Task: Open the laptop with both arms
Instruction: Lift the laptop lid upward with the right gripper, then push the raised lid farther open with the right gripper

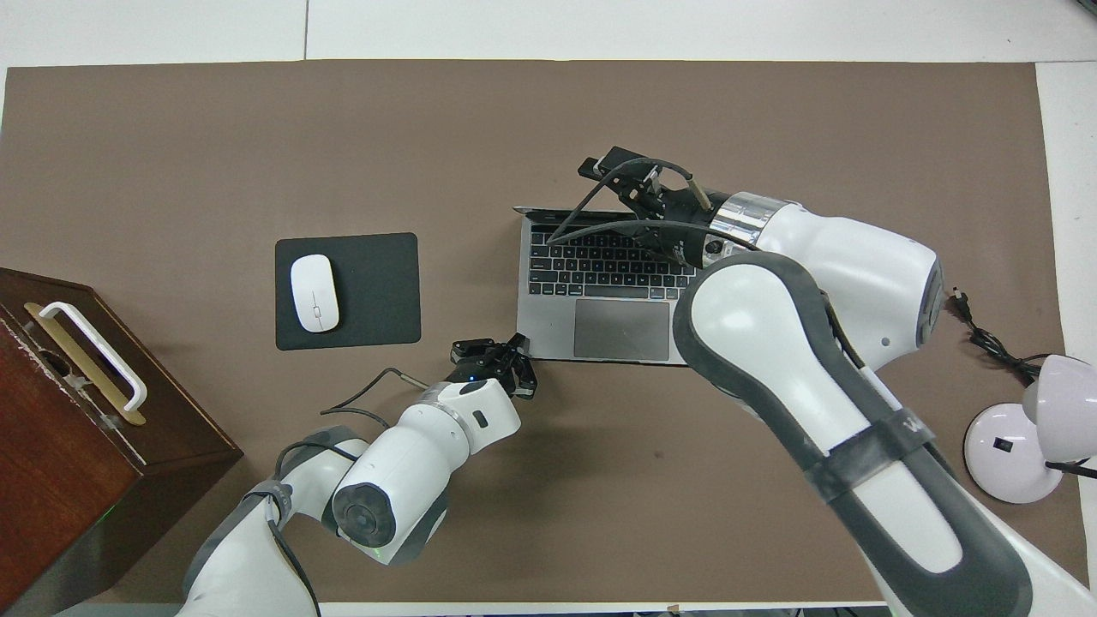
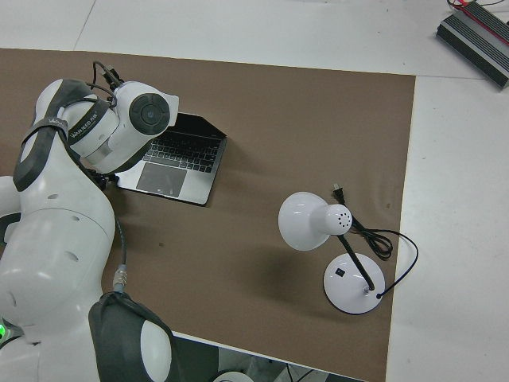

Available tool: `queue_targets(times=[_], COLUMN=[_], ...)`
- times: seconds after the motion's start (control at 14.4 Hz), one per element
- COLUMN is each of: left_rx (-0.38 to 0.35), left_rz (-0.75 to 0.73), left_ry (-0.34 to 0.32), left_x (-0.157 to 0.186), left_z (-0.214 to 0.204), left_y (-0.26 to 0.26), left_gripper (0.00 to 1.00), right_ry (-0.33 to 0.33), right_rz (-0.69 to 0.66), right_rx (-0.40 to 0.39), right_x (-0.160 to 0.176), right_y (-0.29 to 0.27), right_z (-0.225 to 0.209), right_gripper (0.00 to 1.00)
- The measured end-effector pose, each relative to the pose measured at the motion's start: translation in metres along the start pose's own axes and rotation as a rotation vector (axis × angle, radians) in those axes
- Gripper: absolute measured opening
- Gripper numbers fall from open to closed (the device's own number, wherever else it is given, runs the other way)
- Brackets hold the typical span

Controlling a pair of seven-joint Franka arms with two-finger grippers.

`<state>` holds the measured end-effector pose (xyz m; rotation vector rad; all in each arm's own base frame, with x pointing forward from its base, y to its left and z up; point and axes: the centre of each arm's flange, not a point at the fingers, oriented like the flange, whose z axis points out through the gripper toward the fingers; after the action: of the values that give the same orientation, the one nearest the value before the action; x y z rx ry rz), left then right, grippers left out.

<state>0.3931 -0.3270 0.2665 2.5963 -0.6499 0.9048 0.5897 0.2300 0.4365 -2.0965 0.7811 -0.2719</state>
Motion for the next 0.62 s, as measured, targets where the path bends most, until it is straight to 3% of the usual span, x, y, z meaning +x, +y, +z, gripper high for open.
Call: queue_targets(times=[0.62], left_rx=[0.000], left_rz=[0.001], left_ry=[0.000], left_x=[0.000], left_z=[0.000], left_y=[0.000], left_gripper=[0.01], right_ry=[0.007], right_rz=[-0.056], right_rx=[0.007], right_x=[0.018], right_y=[-0.020], right_z=[-0.002], right_gripper=[1.00])
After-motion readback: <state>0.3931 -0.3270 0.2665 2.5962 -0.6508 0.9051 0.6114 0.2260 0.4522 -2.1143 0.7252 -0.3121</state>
